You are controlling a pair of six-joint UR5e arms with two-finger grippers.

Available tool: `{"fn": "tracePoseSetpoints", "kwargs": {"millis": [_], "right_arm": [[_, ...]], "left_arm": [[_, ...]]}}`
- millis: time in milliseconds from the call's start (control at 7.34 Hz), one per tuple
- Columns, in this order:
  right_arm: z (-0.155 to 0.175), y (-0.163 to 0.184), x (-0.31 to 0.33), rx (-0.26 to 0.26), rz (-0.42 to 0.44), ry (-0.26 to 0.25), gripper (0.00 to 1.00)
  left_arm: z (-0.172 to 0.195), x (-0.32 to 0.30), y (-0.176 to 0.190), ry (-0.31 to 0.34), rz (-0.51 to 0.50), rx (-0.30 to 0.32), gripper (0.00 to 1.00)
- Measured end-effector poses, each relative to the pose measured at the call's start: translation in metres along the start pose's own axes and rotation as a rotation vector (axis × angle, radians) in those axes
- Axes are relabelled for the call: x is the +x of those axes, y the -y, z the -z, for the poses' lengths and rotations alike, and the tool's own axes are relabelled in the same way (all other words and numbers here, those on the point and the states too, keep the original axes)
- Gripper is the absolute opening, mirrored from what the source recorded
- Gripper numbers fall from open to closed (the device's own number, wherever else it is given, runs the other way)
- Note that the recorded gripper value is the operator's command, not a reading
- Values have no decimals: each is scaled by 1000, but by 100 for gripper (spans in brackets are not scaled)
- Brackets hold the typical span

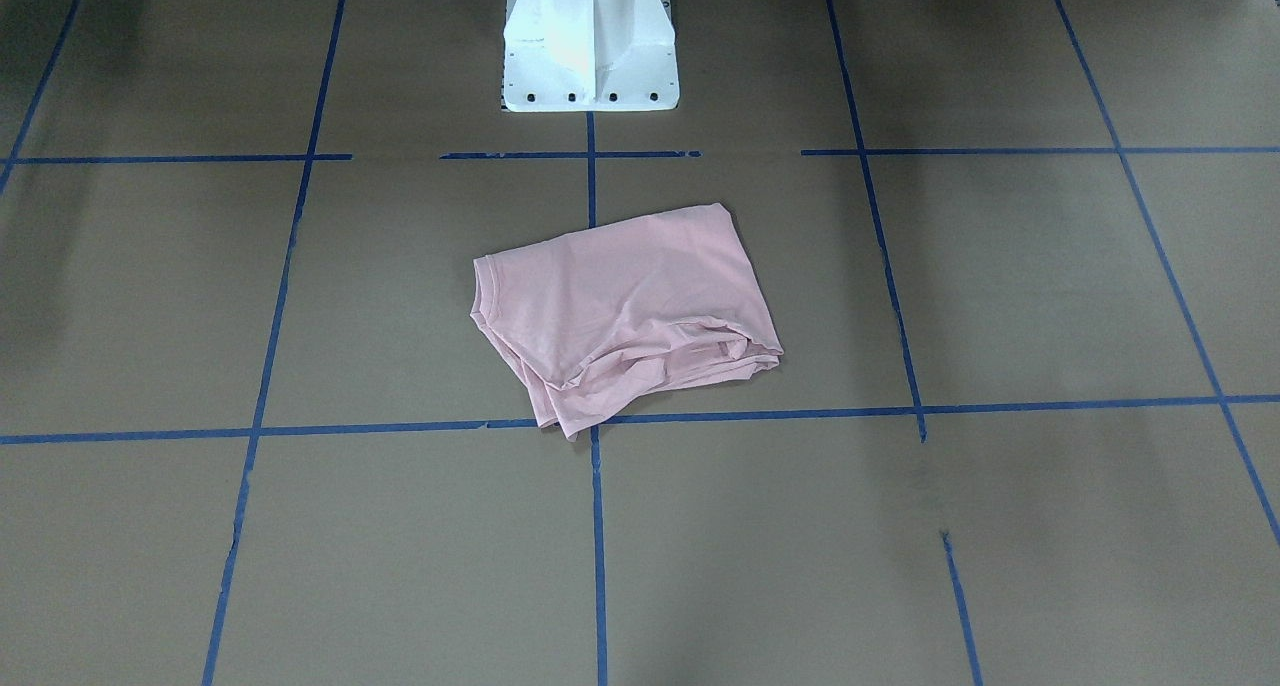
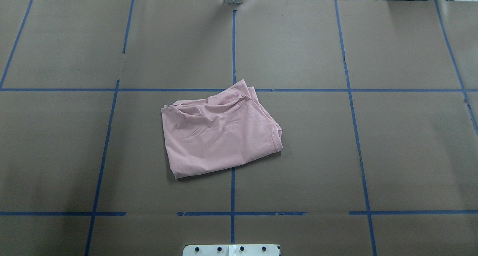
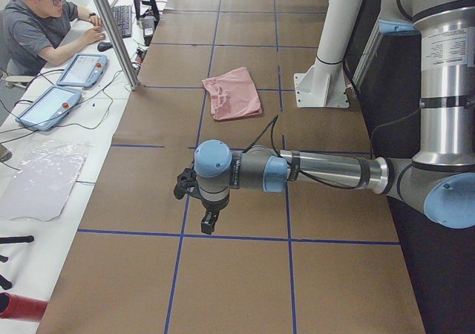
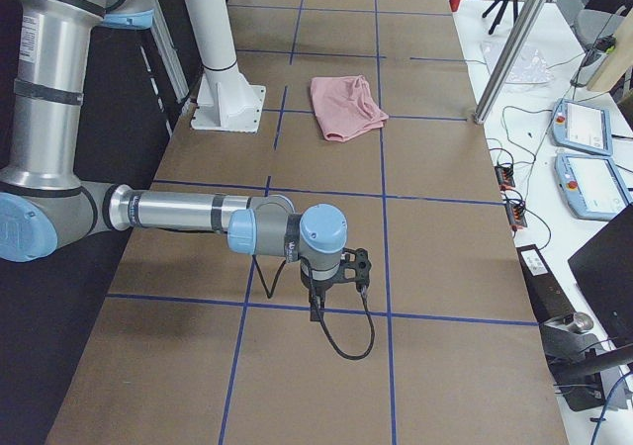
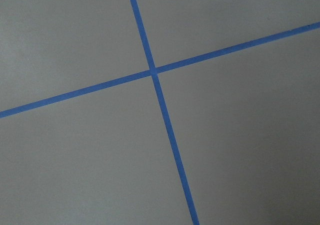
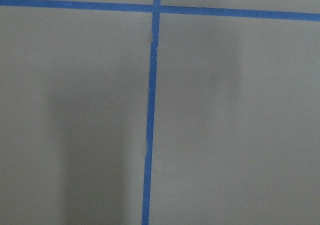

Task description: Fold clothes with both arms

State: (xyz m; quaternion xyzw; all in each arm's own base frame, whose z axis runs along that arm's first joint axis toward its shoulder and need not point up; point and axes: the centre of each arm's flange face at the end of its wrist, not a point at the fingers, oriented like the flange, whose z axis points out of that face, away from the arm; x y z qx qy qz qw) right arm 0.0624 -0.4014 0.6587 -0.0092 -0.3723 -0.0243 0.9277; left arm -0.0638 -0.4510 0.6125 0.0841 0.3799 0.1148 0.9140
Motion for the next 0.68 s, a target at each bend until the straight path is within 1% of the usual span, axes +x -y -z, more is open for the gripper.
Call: {"fn": "tracePoseSetpoints", "kwargs": {"millis": [681], "right_arm": [[0, 0, 0, -1, -1, 0, 100]], "left_arm": [[0, 1, 2, -1, -4, 1, 100]]}}
